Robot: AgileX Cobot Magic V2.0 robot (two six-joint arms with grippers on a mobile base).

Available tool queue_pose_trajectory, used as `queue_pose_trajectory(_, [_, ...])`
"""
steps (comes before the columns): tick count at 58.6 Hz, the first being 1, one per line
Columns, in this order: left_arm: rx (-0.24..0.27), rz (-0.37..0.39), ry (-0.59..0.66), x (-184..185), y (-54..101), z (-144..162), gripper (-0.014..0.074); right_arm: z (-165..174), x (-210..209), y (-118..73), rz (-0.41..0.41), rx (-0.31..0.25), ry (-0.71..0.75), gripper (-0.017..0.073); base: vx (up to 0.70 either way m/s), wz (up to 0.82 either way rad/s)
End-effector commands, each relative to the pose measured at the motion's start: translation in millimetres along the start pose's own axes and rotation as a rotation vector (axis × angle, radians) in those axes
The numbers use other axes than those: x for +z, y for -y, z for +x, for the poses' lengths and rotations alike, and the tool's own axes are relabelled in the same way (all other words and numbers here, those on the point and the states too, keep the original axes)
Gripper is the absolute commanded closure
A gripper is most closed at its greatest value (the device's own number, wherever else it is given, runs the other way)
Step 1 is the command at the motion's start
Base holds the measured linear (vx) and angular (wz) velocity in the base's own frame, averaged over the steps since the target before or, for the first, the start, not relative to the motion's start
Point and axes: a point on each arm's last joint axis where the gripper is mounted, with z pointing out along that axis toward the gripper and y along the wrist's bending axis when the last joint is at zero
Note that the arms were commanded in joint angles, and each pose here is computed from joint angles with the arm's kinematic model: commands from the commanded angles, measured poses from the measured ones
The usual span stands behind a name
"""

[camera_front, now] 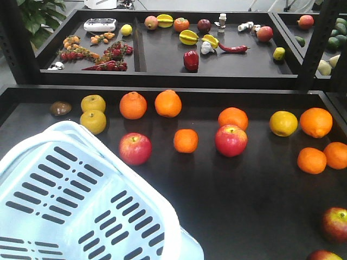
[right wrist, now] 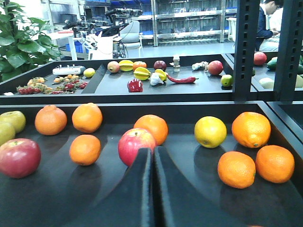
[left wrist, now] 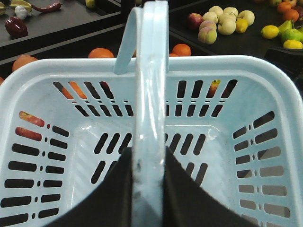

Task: Pick three apples into basket with both arms

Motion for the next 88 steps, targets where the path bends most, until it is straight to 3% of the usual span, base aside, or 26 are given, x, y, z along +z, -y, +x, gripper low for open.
queue_pose_trajectory(1, [-0.022,0.001,0.119,-4.5,1.0,-15.7,0.0599,-3.2,-0.5,-0.2,-0.001,-0.015,0.071,0.0568,0.13,-0.07])
queue_pose_trajectory(88, [-0.022,0.001,0.119,-4.5,1.0,-15.7,0.0599,-3.2,-0.5,-0.2,-0.001,-0.015,0.071,0.0568,0.02,-0.01])
